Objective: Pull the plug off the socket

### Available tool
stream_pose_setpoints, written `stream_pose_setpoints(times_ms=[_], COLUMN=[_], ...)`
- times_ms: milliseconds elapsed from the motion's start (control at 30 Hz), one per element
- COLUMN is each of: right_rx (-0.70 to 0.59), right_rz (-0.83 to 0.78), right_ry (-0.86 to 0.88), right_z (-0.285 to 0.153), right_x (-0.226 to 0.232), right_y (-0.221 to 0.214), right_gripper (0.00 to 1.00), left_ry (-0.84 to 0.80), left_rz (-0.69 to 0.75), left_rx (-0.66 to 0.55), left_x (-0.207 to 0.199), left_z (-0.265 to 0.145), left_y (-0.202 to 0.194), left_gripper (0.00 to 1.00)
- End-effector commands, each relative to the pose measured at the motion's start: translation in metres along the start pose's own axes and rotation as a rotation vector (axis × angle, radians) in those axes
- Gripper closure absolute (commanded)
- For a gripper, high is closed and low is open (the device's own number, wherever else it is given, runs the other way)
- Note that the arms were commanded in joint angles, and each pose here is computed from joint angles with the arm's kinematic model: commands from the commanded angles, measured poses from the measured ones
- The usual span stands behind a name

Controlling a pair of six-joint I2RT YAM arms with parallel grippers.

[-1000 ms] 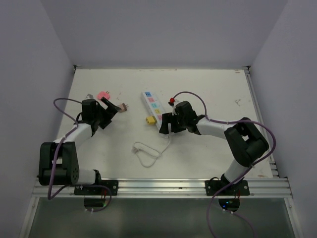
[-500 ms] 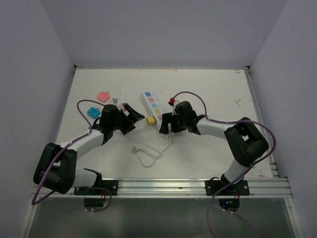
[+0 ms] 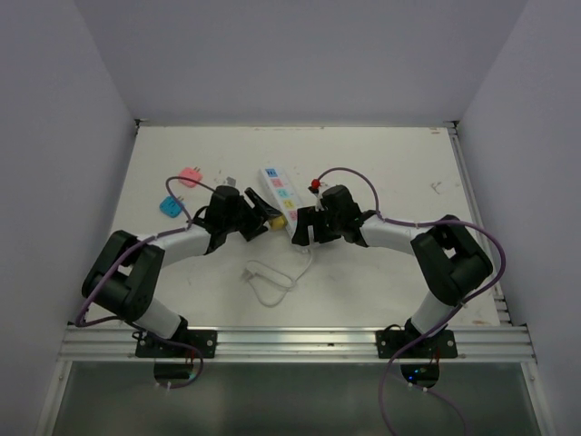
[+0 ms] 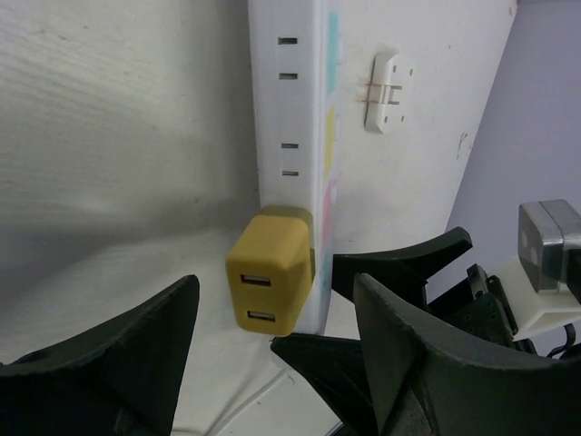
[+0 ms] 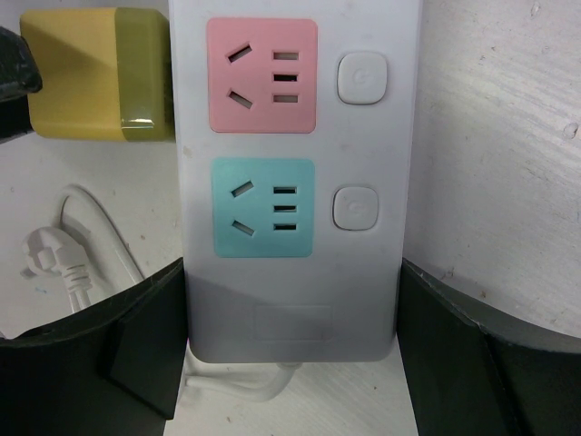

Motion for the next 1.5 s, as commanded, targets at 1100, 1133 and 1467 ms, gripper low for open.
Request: stream_pose_setpoints(times_ms=[1100,1133,1467], right_rx=[0.210,0.210,0.211], right_rz=[0.129,0.132,0.156], right_ry=[-0.102,-0.105,-0.122], right_z=[0.002,0.002,0.000], right_x=[-0.038,-0.039,-0.045], right_y=[-0.069,-0.069,-0.071], right_gripper=[1.00,1.00,1.00], left_ry=[-0.109,-0.117,-0.213], left_rz=[-0.003,-0.008,-0.060], left_rx=[-0.052,-0.056,-0.078], left_x=[-0.028,-0.029,-0.042], left_z=[-0.013,-0.015,-0.046], left_y=[-0.002,-0.001,0.015], left_gripper=[1.00,1.00,1.00])
Point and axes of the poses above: each gripper's point midway between its finger pads, its own z axis out along the fingers, its own x axis along the line the jaws close on, y = z × x, the point moved 1 cm from there along -z, back along the fingers, and after that the axes turned 11 degrees about -z, right-handed, at the moved point
